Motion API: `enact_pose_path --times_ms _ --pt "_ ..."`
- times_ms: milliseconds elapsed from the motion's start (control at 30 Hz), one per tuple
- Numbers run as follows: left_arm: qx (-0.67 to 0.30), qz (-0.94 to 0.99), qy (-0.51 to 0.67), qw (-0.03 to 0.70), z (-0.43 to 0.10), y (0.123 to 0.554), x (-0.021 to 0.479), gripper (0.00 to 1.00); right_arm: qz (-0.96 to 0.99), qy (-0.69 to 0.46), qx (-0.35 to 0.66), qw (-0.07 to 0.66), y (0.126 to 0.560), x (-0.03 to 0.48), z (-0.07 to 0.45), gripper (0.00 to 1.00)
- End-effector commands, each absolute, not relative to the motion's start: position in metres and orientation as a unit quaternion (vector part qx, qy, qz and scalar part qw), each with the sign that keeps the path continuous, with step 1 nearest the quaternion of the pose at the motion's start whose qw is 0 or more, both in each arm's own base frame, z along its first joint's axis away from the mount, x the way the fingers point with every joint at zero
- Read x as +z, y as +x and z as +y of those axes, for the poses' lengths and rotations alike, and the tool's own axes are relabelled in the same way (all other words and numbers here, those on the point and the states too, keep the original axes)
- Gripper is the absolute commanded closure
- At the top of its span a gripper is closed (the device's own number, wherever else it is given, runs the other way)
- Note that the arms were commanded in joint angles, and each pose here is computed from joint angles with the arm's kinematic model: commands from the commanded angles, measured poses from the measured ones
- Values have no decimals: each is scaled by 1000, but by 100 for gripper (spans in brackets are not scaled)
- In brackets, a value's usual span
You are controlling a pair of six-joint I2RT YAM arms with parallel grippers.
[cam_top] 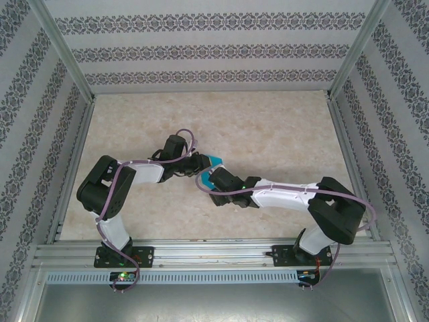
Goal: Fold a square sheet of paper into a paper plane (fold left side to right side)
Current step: Fourth fold the wing at the center of the table.
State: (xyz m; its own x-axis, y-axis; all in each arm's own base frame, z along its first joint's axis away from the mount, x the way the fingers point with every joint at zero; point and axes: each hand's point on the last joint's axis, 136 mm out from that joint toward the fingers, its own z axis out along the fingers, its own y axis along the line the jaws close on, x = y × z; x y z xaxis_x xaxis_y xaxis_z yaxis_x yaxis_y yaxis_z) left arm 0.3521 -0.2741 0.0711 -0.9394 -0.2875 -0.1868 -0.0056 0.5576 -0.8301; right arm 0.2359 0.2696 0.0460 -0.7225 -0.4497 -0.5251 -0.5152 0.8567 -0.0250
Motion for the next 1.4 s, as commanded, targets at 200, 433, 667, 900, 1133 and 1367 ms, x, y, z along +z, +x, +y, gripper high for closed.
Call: enact_pose_path --times_ms 200,433,667,900,1133,1367 --pt "-468 867 -83 149 -280 347 81 79 923 -263 22 281 251 39 274 43" --pt "-466 868 -84 148 -279 347 81 79 923 -259 10 284 256 36 273 51" --pt "-461 871 -84 147 -279 347 78 80 923 -256 6 286 256 37 271 57" --pt "-457 873 -88 145 -277 346 74 80 923 -255 8 288 256 38 271 63" --pt "-453 875 -89 144 -276 345 72 80 925 -254 7 283 255 34 270 68" --pt "-451 877 -90 142 -275 345 69 80 926 -254 4 279 254 31 270 71"
